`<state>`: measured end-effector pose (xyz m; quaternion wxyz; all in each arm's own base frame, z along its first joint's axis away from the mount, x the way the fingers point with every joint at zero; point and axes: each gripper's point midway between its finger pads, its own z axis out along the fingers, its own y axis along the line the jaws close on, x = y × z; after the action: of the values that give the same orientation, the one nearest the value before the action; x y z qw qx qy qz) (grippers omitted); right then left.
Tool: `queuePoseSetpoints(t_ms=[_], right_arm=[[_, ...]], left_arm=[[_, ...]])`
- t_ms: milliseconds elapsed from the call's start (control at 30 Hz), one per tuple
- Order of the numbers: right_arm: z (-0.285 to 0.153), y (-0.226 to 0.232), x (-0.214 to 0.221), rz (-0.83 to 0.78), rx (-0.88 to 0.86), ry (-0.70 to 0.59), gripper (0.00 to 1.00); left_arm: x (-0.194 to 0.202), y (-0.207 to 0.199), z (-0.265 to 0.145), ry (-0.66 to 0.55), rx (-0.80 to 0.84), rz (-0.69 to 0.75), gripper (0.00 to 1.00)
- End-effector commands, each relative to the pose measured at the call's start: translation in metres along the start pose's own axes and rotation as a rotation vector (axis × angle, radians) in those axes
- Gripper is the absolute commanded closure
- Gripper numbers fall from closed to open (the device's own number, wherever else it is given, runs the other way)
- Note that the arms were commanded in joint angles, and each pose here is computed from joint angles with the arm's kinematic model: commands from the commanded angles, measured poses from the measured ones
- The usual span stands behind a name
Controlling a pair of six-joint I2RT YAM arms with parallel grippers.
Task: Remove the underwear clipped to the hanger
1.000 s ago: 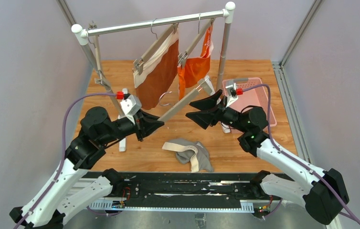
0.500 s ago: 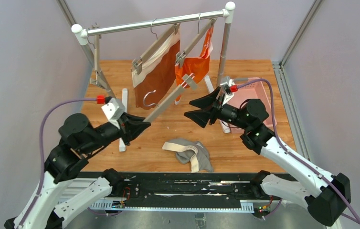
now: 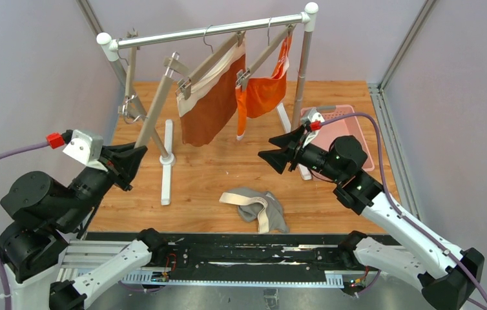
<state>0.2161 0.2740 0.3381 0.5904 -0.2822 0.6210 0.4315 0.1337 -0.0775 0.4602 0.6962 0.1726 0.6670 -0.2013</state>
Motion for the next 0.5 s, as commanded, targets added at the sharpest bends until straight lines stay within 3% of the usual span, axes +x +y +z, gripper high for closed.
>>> queuePoseSetpoints(t_ms=[0, 233, 467], right_arm=[[-0.008, -0.003, 0.012, -0.027, 0.031, 0.030, 0.41], [-0.010, -0.005, 0.019, -0.038, 0.033, 0.050, 0.41], [-0.007, -0.008, 0.025, -0.035, 0.036, 0.052, 0.41]], left_arm=[[0.015, 0.051, -0.009, 0.104, -0.281, 0.064, 1.00], [0.028, 0.070, -0.007, 0.160, -0.399, 0.092, 1.00], [0.044, 0.071, 0.026, 0.263, -0.419, 0.151, 1.00]])
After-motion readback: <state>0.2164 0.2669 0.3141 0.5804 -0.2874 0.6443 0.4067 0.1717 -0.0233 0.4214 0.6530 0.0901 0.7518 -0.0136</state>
